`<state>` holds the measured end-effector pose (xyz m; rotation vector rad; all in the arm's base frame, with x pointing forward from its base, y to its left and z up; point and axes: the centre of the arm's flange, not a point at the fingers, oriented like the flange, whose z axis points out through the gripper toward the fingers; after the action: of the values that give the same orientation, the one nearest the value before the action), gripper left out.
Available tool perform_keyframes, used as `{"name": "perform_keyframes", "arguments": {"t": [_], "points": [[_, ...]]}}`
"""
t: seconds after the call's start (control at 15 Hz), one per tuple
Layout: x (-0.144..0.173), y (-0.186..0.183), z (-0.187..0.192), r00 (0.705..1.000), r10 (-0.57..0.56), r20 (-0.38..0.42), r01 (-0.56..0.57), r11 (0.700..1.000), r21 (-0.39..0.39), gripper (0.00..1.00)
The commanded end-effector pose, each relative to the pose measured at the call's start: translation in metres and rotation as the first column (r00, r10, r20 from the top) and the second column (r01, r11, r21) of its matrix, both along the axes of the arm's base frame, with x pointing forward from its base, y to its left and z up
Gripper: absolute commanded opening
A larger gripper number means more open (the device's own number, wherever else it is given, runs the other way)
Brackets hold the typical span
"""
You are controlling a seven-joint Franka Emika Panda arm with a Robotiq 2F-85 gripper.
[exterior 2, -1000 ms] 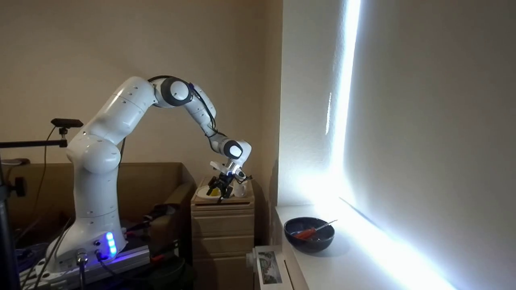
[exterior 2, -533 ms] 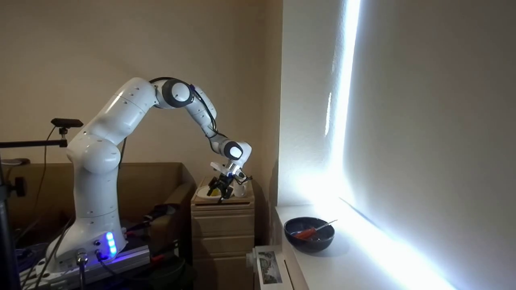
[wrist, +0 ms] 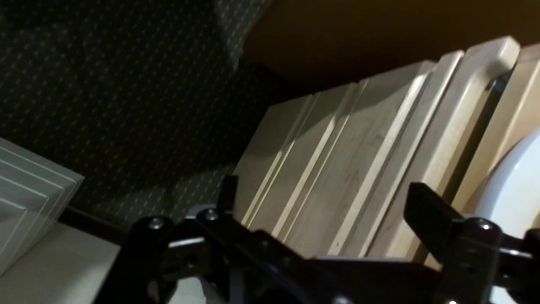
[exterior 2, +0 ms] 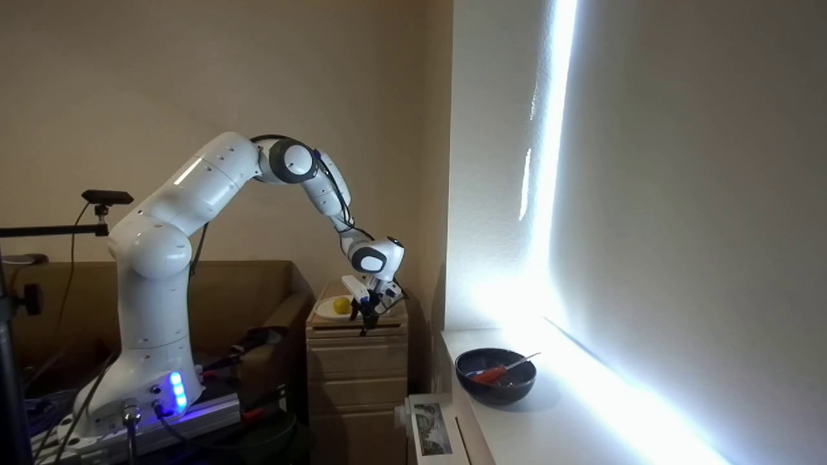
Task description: Open the drawer tray
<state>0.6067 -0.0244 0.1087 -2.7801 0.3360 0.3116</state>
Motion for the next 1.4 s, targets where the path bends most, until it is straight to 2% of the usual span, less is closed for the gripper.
{"name": "perform_keyframes", "arguments": {"t": [0.0,0.07,0.13,0.33,0.4,0.47,0.8,1.07,1.33], "points": [[-0.002,0.006,-0.019,0.984,-0.138,0.115,0.145,0.988,-0.052,1.00],[-0.002,0.007,-0.018,0.980,-0.158,0.118,0.165,0.985,-0.050,1.00],[0.005,0.003,-0.016,0.990,-0.103,0.096,0.108,0.993,-0.050,1.00],[0.004,0.007,-0.019,0.986,-0.131,0.105,0.137,0.989,-0.057,1.00],[0.007,0.006,-0.026,0.984,-0.139,0.110,0.149,0.985,-0.090,1.00],[0.009,0.006,-0.030,0.977,-0.172,0.123,0.181,0.981,-0.065,1.00],[0.022,0.004,-0.052,0.910,-0.372,0.183,0.376,0.927,0.014,1.00],[0.031,0.006,-0.064,0.863,-0.471,0.182,0.459,0.882,0.103,1.00],[0.041,0.015,-0.068,0.845,-0.506,0.172,0.484,0.861,0.156,1.00]]}}
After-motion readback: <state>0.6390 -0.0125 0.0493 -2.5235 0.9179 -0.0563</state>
